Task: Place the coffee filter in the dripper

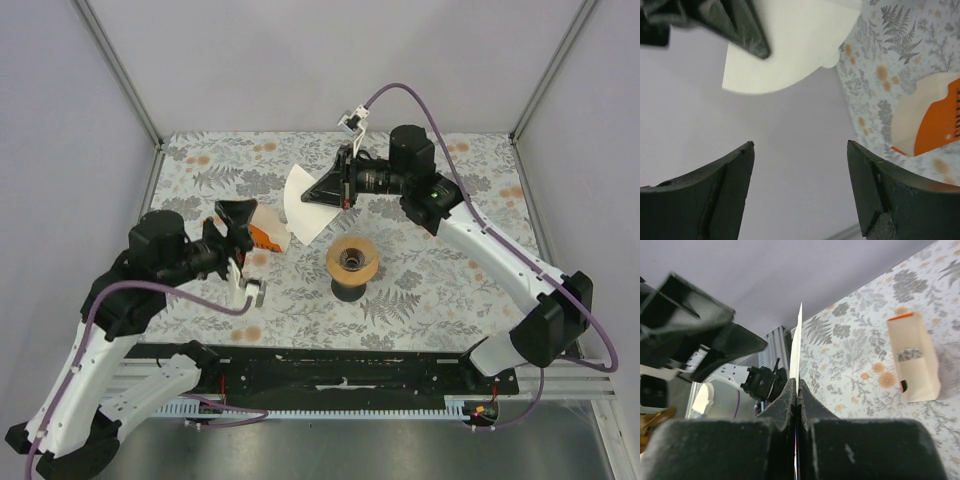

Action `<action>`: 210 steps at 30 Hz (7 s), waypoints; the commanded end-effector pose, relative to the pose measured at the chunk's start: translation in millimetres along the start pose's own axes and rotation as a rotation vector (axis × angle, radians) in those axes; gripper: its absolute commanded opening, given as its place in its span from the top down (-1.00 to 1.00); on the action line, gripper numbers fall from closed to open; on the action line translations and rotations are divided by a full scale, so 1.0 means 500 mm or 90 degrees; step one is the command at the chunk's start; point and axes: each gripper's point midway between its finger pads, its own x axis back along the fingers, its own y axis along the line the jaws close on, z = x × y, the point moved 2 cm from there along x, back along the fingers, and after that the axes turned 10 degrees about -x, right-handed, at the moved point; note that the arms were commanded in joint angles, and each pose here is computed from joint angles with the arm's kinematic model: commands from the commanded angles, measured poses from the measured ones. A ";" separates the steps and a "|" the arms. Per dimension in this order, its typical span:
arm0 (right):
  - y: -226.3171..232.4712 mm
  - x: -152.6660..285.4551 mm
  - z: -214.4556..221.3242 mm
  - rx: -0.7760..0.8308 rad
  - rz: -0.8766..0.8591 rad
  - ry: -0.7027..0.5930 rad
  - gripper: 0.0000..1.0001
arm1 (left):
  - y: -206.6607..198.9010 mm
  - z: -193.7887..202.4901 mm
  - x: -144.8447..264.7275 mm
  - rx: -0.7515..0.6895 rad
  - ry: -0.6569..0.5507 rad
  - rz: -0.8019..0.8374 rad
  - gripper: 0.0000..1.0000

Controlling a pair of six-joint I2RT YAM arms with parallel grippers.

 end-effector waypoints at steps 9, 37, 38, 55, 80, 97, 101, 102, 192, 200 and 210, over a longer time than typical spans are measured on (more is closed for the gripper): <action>0.094 0.114 -0.061 0.181 0.057 -0.122 1.00 | 0.095 -0.077 0.016 0.887 -0.110 0.104 -0.27; 0.198 0.157 -0.004 0.206 -0.060 -0.135 1.00 | 0.138 -0.135 -0.098 1.149 -0.318 0.153 0.73; 0.198 0.158 -0.004 0.209 -0.059 -0.136 1.00 | 0.140 -0.135 -0.098 1.146 -0.318 0.152 0.74; 0.221 0.169 -0.041 0.236 -0.054 -0.210 1.00 | 0.191 -0.132 -0.033 0.970 -0.361 0.092 -0.15; 0.182 0.133 -0.043 0.289 0.005 -0.147 0.23 | 0.221 -0.132 -0.052 1.139 -0.387 0.097 0.96; 0.124 0.192 0.066 1.090 0.153 -0.178 -0.71 | 0.158 -0.093 -0.080 1.377 -0.335 0.132 0.96; 0.135 0.177 0.053 1.178 0.208 -0.219 -0.73 | 0.163 -0.095 -0.084 1.388 -0.350 0.148 0.96; 0.140 0.177 0.048 1.205 0.230 -0.235 -0.75 | 0.163 -0.095 -0.086 1.389 -0.355 0.150 0.96; 0.157 0.051 0.105 0.342 -0.167 0.107 1.00 | 0.184 -0.090 -0.009 0.868 -0.263 0.052 0.82; 0.154 0.052 0.107 0.345 -0.168 0.111 1.00 | 0.190 -0.084 -0.012 0.864 -0.261 0.049 0.82; 0.159 0.055 0.108 0.352 -0.169 0.111 1.00 | 0.178 -0.084 -0.014 0.853 -0.249 0.063 0.82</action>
